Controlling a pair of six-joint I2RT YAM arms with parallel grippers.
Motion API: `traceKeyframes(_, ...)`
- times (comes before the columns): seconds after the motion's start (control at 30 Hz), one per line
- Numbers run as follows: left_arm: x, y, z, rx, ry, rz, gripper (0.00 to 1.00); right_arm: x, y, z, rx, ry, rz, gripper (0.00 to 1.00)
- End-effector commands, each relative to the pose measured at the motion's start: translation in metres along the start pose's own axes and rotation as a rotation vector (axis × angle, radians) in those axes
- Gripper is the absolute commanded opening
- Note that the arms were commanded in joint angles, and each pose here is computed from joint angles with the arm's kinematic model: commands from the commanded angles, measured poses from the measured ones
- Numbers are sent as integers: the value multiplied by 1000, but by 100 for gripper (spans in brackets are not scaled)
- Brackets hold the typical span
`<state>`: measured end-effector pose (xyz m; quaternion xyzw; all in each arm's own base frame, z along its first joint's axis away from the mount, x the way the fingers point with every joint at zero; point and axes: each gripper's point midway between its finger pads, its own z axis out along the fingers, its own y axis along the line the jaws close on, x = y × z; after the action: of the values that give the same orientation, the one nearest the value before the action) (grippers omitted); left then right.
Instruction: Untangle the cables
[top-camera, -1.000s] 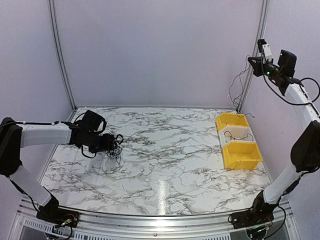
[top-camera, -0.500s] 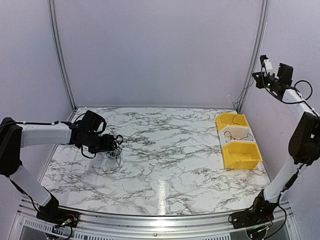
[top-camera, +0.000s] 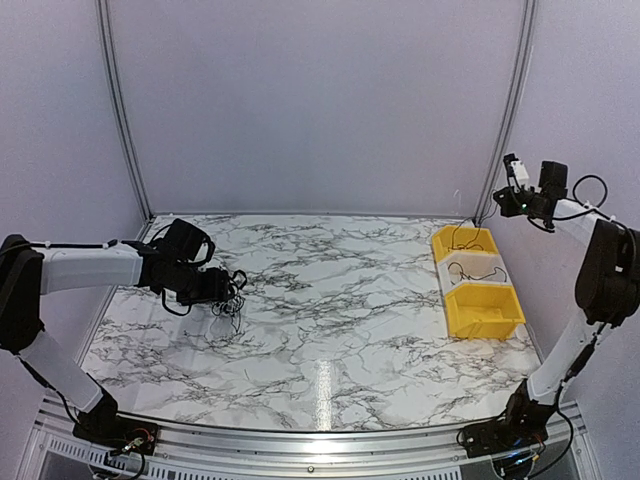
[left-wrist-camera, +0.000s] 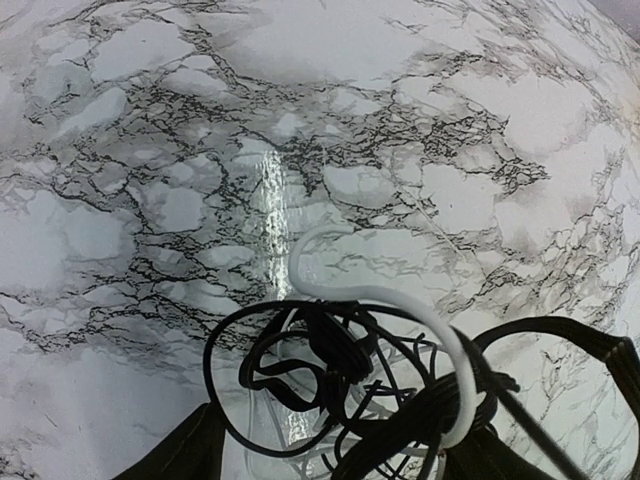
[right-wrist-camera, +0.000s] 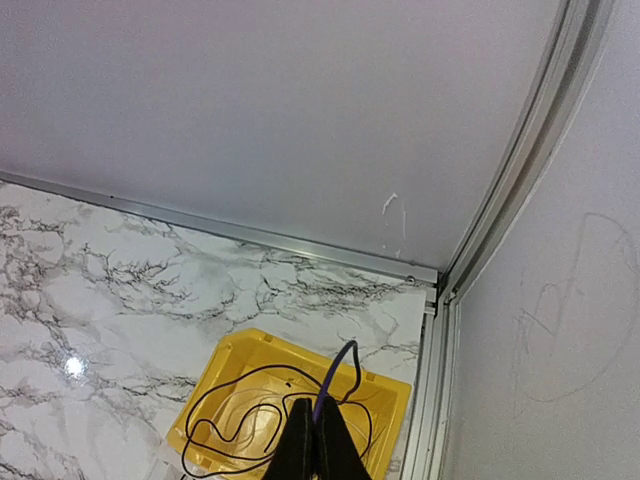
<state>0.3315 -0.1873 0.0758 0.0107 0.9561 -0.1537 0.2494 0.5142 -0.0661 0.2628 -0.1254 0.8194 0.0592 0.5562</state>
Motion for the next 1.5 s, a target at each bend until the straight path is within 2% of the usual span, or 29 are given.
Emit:
traceKeyframes(0.0, -15, -12, -12, 25, -22, 47, 75, 16, -8, 8, 26, 53, -4, 0)
traceKeyframes(0.3, -12, -16, -9, 46, 2, 56, 75, 71, -12, 56, 17, 275, 50, 0)
traceKeyframes(0.5, -11, -14, -10, 42, 1, 61, 76, 92, 8, 75, 34, 417, -12, 1)
traceKeyframes(0.57, -10, -14, -9, 43, 5, 61, 76, 93, 8, 75, 54, 438, -4, 8)
traceKeyframes(0.63, -9, -15, -9, 47, 7, 63, 76, 90, 4, 72, 82, 454, 8, 25)
traceKeyframes(0.7, -10, -15, -10, 49, 4, 63, 76, 84, 1, 64, 105, 462, 13, 36)
traceKeyframes(0.8, -11, -15, -13, 49, -6, 66, 76, 67, 0, 49, 135, 444, 9, 43)
traceKeyframes(0.97, -14, -18, -16, 59, -15, 73, 76, 41, 12, 25, 124, 387, 3, 45)
traceKeyframes(1.03, -14, -21, -17, 76, -13, 74, 76, 31, 36, 22, 46, 353, -18, 45)
traceKeyframes(1.13, -16, -29, -21, 115, -10, 82, 76, 23, 100, 20, -112, 298, -97, 44)
traceKeyframes(1.23, -18, -47, -33, 208, -10, 108, 77, 15, 181, 22, -261, 264, -221, 42)
traceKeyframes(1.37, -20, -71, -55, 343, -26, 179, 77, 8, 285, 17, -516, 235, -277, 40)
traceKeyframes(1.47, -17, -69, -56, 342, -37, 195, 77, 5, 374, 2, -722, 204, -336, 40)
